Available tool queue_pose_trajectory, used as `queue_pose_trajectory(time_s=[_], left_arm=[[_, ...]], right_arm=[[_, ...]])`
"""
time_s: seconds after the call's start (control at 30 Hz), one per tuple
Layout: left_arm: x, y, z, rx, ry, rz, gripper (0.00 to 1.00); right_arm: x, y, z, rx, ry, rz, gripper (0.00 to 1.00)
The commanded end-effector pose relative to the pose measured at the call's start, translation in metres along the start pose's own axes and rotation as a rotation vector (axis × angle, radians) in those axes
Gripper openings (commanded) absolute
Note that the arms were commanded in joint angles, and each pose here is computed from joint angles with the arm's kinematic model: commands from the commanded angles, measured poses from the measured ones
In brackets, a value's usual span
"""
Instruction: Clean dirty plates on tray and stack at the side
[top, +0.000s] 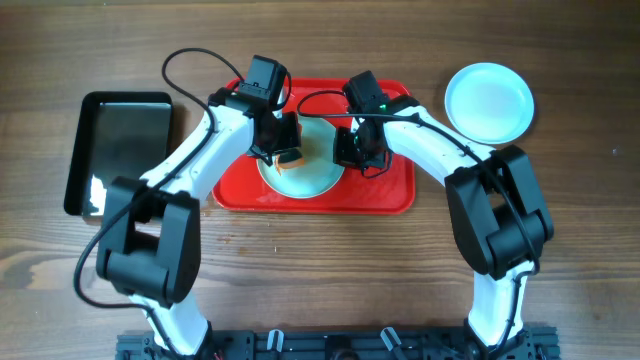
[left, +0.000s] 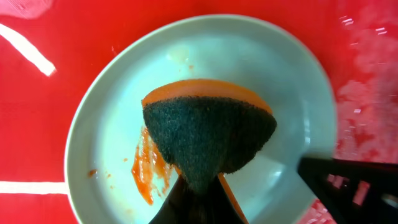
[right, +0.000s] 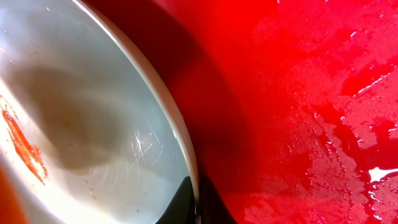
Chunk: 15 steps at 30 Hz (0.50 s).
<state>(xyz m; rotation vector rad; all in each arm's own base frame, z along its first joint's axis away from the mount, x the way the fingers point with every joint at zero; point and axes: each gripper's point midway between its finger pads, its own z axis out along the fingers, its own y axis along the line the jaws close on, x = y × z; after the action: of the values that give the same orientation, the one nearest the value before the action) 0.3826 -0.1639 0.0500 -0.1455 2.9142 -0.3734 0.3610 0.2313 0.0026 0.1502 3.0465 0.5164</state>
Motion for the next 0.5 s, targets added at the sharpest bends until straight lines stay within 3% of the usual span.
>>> queue_pose_trajectory(time_s=[0.0, 0.23, 0.47], left_arm=[[0.007, -0.007, 0.016, 0.032, 0.045, -0.002, 0.04], [0.022, -0.038, 0.028, 0.075, 0.070, 0.066, 0.04], [0.021, -0.027, 0.032, 0.009, 0.044, 0.072, 0.04]], right_arm=[[0.015, -0.016, 0.020, 0.055, 0.053, 0.027, 0.04], [0.017, -0.017, 0.020, 0.060, 0.059, 0.026, 0.04], [0.019, -0.024, 0.019, 0.092, 0.066, 0.029, 0.04]])
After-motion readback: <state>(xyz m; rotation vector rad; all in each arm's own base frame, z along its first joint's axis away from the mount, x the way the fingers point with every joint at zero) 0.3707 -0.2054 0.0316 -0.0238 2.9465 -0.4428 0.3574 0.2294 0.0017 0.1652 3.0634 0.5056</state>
